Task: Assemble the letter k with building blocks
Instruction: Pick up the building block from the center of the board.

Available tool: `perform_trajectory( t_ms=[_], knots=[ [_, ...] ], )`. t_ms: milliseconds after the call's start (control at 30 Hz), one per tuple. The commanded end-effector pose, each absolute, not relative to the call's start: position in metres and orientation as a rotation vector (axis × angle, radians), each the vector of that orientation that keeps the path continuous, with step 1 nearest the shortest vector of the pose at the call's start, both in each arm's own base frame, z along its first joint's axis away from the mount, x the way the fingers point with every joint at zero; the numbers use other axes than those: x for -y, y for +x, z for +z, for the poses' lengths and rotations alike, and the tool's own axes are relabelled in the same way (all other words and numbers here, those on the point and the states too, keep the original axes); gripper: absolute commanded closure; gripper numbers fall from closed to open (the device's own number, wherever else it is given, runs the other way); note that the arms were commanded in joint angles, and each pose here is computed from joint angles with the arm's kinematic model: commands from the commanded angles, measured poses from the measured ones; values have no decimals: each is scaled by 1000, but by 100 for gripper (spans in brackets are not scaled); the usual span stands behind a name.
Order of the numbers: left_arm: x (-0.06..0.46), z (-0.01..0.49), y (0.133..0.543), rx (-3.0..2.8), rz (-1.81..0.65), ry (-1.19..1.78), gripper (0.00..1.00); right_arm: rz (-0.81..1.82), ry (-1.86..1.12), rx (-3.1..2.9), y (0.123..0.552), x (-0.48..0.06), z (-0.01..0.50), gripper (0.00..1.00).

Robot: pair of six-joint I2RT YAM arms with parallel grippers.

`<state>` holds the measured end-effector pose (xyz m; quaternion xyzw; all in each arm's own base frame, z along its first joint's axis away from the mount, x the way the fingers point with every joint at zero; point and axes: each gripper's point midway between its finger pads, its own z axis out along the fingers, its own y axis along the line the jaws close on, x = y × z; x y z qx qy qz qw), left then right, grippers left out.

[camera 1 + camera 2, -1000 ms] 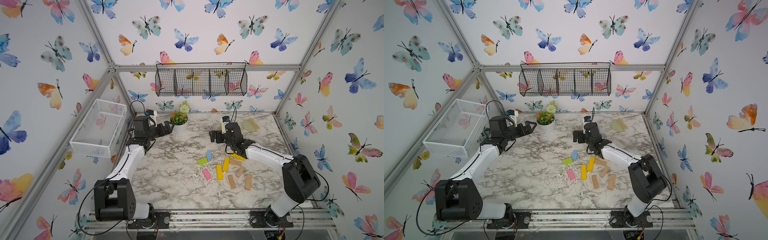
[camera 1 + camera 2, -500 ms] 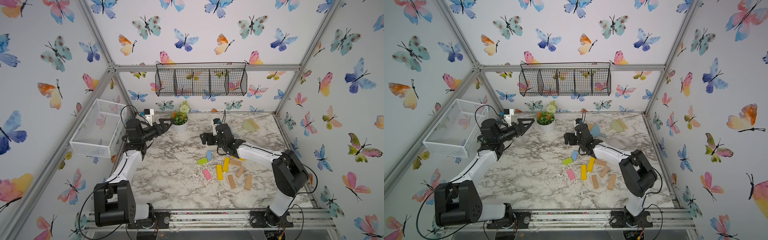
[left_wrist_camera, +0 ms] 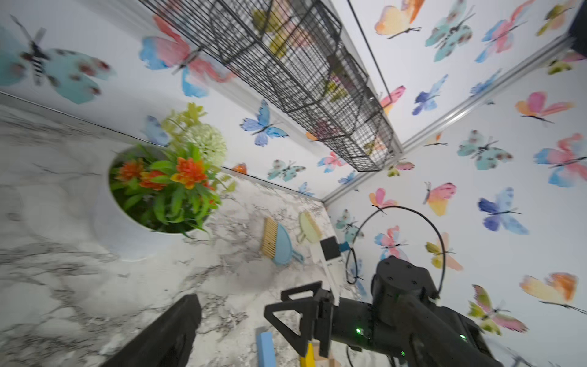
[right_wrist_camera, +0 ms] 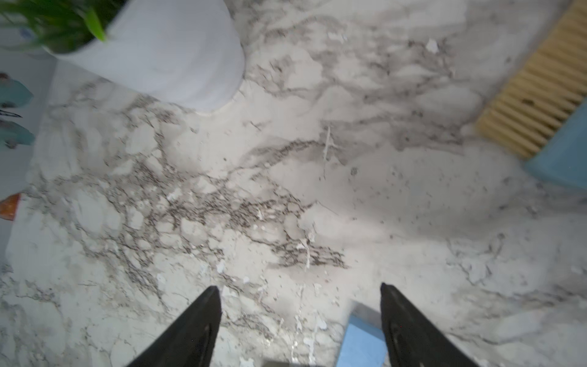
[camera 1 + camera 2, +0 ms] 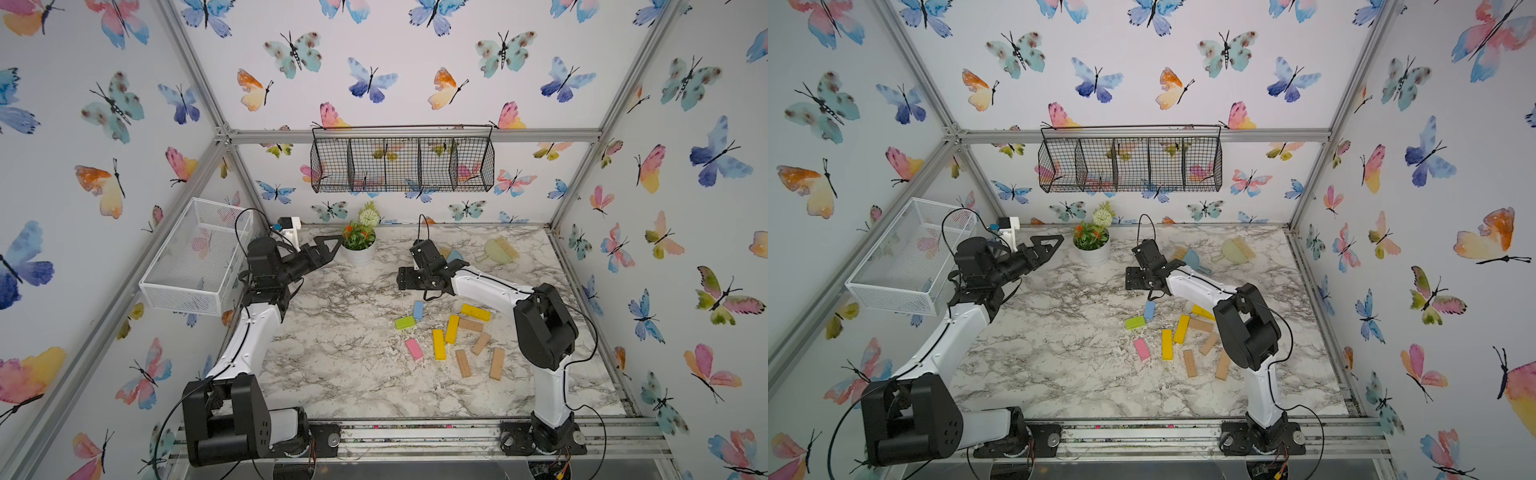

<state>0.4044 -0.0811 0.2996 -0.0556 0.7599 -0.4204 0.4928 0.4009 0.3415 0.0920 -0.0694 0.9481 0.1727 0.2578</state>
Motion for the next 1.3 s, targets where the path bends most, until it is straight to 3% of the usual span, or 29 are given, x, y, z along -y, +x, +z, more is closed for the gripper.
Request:
perform_trajectory(
  t_ms=[0,200,433,867,1100,1167,1267],
  knots=[
    [38,275,405,-1935,-600,-211,0,379,-152,-2709,384,-331,74,25],
    [16,267,398,-1954,-220,-220,0,370,-184,-2819,368,-330,48,36],
    [-5,269,391,-1961,-14,-291,1,275,-198,-2866,364,-320,39,41],
    [-29,268,381,-1965,183,-365,3,217,-214,-2925,353,-311,20,44],
    [-41,264,373,-1954,203,-488,15,192,-225,-2961,348,-308,12,48],
    [-38,264,372,-1964,190,-468,13,191,-230,-2965,347,-308,11,50],
    [-34,263,371,-1967,164,-454,1,182,-235,-2972,346,-307,10,51]
  ],
)
